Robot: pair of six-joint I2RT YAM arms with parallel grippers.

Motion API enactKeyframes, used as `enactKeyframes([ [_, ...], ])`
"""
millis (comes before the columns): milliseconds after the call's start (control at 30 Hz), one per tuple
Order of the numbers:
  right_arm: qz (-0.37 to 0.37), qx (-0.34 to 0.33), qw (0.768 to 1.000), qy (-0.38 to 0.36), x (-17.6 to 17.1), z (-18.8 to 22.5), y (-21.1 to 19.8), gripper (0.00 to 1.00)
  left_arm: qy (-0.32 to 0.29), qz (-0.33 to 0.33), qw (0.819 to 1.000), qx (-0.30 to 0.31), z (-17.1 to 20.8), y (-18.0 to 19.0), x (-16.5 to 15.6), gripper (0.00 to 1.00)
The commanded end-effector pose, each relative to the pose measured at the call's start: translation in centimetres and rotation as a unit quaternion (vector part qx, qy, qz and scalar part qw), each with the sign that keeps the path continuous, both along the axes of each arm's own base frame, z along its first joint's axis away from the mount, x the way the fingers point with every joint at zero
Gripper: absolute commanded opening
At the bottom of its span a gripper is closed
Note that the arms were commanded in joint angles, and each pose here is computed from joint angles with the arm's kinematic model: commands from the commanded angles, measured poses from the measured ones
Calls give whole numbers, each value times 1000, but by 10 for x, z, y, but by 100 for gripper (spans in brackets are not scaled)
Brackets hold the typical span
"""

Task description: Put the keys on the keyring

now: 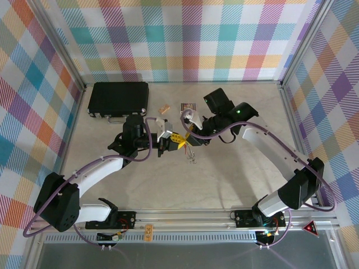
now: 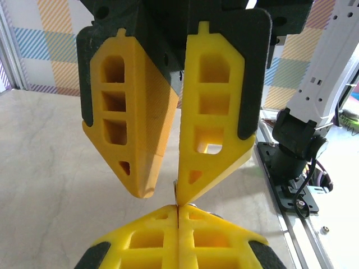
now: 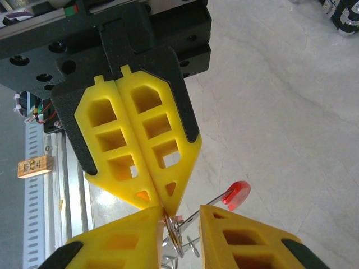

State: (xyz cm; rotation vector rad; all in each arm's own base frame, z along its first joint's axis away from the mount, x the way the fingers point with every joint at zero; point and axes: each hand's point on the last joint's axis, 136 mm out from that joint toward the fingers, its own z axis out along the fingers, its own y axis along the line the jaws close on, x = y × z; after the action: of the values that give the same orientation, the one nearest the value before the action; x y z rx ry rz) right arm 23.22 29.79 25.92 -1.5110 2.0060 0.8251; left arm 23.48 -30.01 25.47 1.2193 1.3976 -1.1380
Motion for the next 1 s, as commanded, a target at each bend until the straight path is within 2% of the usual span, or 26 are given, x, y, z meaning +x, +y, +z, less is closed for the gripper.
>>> enactKeyframes([
  [0, 18, -1, 1000, 4, -6, 3, 2, 24, -41, -9, 999, -15, 24, -2, -4, 0],
  [867, 18, -22, 999, 28, -14, -18, -4, 19, -38, -11, 999, -13, 22, -3, -4, 0],
  [967, 20, -17, 999, 26, -13, -17, -1, 14, -37, -13, 999, -14, 22, -3, -4, 0],
])
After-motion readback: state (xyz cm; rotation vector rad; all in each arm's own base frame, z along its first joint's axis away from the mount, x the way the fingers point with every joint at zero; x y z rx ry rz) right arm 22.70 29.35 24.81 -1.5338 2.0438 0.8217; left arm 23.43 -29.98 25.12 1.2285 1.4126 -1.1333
